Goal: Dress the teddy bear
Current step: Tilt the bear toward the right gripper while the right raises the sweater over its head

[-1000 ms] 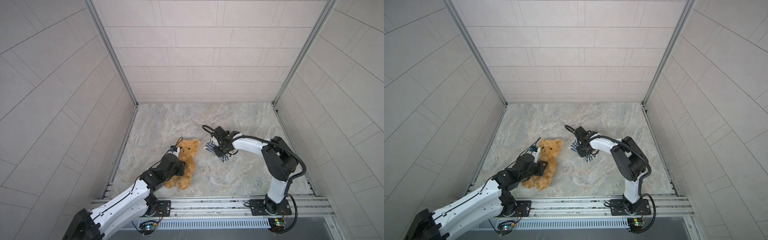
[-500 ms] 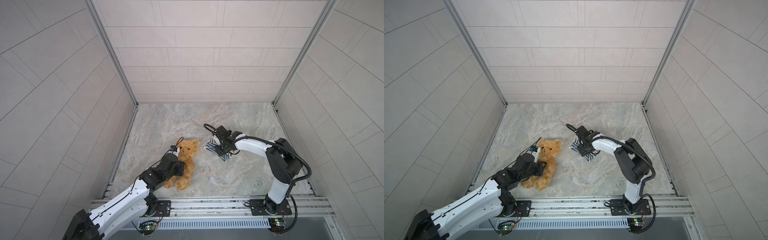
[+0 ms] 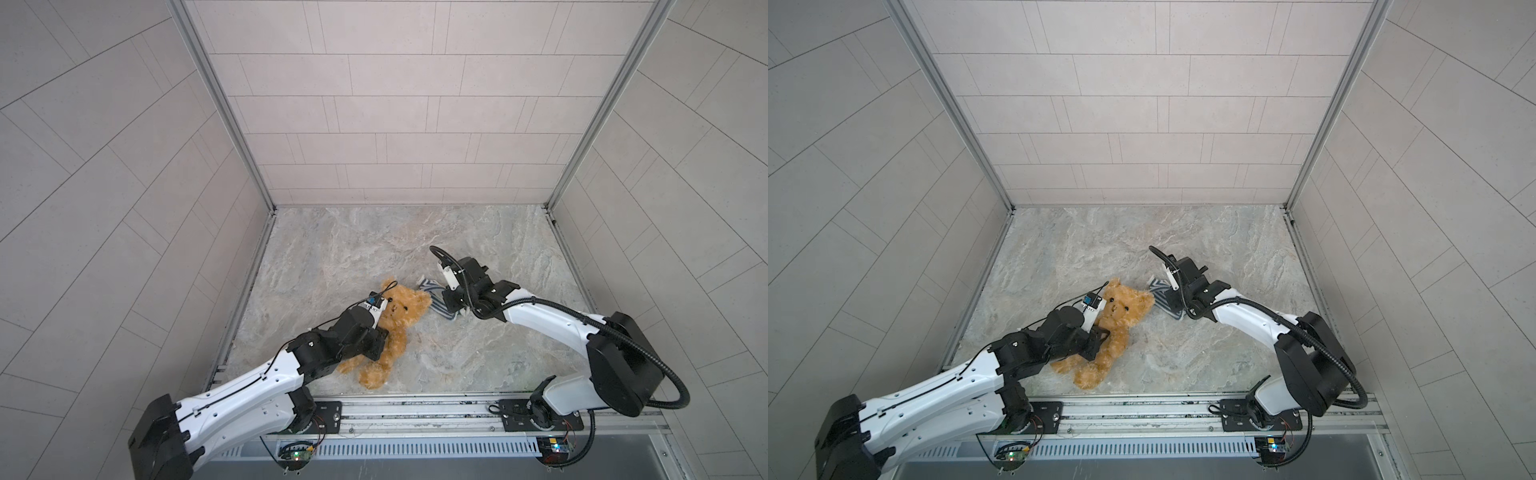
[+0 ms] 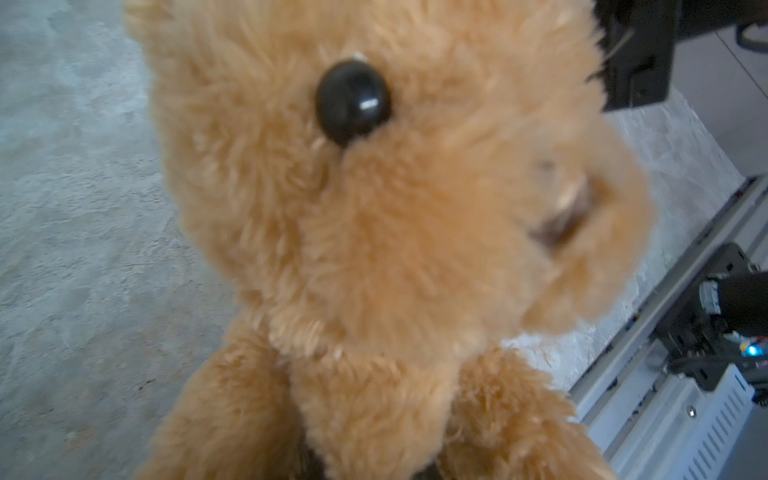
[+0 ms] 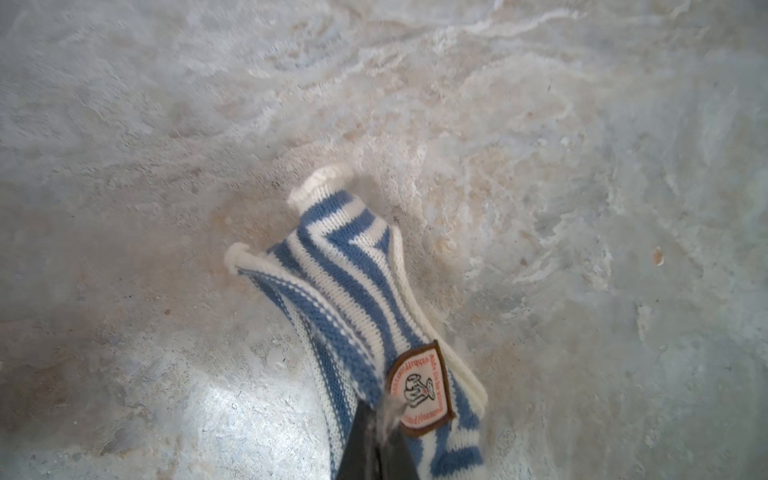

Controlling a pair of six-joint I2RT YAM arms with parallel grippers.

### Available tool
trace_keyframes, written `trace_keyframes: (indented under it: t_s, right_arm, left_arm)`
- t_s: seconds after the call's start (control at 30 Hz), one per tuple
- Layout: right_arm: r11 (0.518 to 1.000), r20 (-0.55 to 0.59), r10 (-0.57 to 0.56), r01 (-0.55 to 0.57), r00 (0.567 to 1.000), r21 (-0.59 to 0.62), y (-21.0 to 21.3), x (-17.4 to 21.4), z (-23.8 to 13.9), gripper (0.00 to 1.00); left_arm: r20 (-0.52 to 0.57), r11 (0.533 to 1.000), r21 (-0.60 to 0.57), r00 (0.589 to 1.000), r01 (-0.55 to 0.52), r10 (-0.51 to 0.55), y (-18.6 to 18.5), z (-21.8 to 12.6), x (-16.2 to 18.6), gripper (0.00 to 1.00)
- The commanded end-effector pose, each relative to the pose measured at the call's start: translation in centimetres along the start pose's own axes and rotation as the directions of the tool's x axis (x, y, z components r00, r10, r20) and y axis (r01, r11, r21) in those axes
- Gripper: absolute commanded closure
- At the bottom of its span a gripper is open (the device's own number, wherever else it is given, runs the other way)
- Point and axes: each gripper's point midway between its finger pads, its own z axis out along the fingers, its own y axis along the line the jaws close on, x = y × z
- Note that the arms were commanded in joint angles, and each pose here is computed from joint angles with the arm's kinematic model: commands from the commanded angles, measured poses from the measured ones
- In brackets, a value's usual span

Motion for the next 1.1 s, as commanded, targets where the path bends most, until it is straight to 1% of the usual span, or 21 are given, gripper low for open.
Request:
trace_keyframes:
  t_s: [0.0, 0.07, 0.13, 0.33, 0.47, 0.53, 0.6, 0.73, 0.87, 1.07]
  right_arm:
    - [0.998, 0.169, -0.035, 0.044, 0.985, -0.050, 0.9, -2.6, -0.9, 1.00]
    - [0.994, 0.245, -0.042, 0.065, 0.969, -0.084, 1.6, -3.2, -1.2, 1.00]
    - [0.992, 0.280, -0.041, 0.072, 0.959, -0.103, 1.9, -3.5, -1.4, 1.00]
    - [0.977, 0.305, -0.051, 0.112, 0.951, -0.183, 3.5, -3.9, -0.9, 1.00]
    - [0.970, 0.344, -0.060, 0.136, 0.937, -0.201, 3.9, -3.9, -1.3, 1.00]
    - [0.966, 0.361, -0.063, 0.147, 0.931, -0.213, 4.2, -4.2, -1.7, 1.00]
    - [0.959, 0.354, -0.071, 0.161, 0.933, -0.233, 4.5, -3.1, -1.5, 1.00]
    - [0.951, 0.342, -0.098, 0.189, 0.935, -0.246, 5.0, -2.1, -1.5, 1.00]
    - [0.942, 0.342, -0.107, 0.205, 0.934, -0.264, 5.4, -1.7, -1.6, 1.00]
    - [0.936, 0.328, -0.134, 0.228, 0.935, -0.267, 5.8, -1.1, -1.4, 1.00]
  left_arm:
    - [-0.030, 0.993, 0.044, 0.994, -0.108, 0.109, -2.3, -0.4, 0.0, 0.96]
    - [-0.082, 0.983, 0.045, 0.980, -0.179, 0.182, -3.1, -0.2, 1.1, 0.97]
    - [-0.115, 0.980, 0.057, 0.974, -0.191, 0.197, -3.4, 0.2, 1.8, 0.98]
    - [-0.183, 0.971, 0.122, 0.957, -0.204, 0.224, -4.7, 1.3, 2.6, 0.99]
    - [-0.239, 0.964, 0.113, 0.936, -0.239, 0.260, -4.6, 1.6, 2.6, 1.00]
    - [-0.263, 0.968, 0.128, 0.933, -0.217, 0.244, -4.6, 1.9, 2.4, 1.00]
    - [-0.295, 0.975, 0.131, 0.932, -0.181, 0.212, -4.2, 2.4, 2.4, 1.00]
    - [-0.354, 0.988, 0.131, 0.928, -0.075, 0.118, -3.2, 3.3, 2.6, 1.00]
    - [-0.391, 0.988, 0.152, 0.919, 0.005, 0.056, -2.9, 3.8, 2.7, 1.00]
    - [-0.431, 0.990, 0.115, 0.902, 0.083, -0.025, -1.5, 4.4, 2.8, 1.00]
